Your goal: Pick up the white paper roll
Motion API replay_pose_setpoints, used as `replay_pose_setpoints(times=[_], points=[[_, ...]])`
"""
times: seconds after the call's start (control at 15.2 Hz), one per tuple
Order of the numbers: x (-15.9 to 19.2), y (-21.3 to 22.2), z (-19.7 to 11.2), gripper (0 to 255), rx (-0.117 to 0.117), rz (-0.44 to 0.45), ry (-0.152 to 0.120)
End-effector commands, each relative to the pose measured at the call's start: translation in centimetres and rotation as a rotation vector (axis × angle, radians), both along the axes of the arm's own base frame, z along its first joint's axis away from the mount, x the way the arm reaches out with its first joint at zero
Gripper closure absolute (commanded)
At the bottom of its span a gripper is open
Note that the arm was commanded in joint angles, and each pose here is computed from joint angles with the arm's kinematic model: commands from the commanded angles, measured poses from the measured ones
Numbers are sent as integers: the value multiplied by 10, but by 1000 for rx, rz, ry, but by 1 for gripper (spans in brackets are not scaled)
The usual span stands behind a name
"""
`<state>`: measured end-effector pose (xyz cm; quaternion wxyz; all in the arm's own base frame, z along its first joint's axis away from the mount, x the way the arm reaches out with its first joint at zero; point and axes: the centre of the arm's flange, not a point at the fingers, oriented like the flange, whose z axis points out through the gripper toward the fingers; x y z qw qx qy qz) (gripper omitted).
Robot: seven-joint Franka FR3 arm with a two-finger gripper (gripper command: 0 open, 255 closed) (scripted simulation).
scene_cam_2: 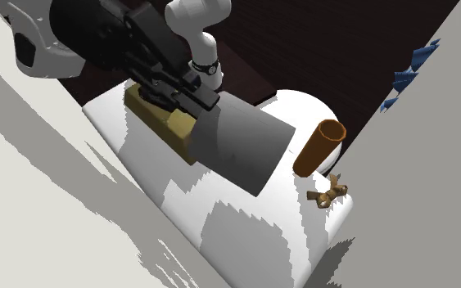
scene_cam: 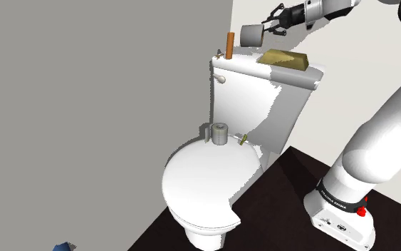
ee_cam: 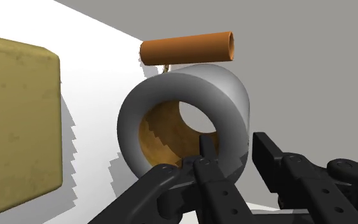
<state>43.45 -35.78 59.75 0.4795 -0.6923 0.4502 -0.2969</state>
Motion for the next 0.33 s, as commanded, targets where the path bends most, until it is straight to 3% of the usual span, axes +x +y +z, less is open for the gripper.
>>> replay_pose_setpoints(times=[0.0, 0.26], points=[[0, 1, 11, 255, 0, 0, -1], [0, 1, 23, 255, 0, 0, -1]])
